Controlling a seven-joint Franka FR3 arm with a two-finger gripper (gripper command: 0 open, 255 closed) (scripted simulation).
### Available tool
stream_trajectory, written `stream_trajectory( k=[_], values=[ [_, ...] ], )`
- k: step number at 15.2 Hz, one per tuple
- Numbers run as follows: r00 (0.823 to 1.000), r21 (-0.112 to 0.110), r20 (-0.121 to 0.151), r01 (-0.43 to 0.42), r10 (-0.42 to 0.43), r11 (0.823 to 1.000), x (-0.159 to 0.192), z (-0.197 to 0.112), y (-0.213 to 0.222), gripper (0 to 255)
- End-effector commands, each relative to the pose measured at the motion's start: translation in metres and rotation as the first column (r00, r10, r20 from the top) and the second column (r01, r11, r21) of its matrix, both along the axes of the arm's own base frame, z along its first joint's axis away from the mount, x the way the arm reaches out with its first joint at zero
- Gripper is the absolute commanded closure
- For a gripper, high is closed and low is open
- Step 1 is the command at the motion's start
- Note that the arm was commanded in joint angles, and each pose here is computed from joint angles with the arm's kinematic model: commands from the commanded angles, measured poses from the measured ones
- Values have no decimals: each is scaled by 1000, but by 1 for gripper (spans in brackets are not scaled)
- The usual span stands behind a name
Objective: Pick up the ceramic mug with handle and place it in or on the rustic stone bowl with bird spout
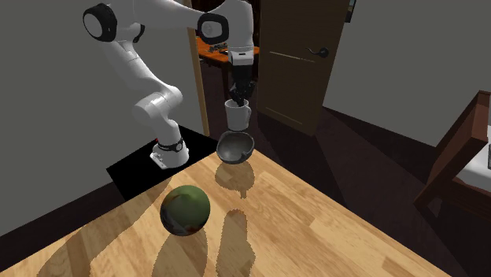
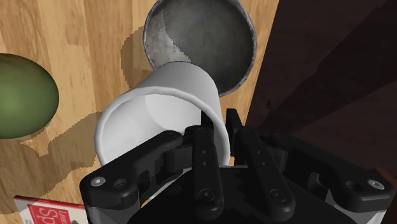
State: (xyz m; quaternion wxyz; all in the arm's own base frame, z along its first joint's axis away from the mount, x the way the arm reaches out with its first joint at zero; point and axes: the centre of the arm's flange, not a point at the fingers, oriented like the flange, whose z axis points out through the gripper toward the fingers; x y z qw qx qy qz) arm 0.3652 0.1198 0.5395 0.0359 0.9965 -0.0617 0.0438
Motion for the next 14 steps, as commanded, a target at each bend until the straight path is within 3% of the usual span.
stream_trajectory(
  k=[1,14],
  values=[
    [1000,0,0,1,-1,1000,-6,-8,4,255],
    [1000,0,0,1,-1,1000,-6,-76,4,255]
  ],
)
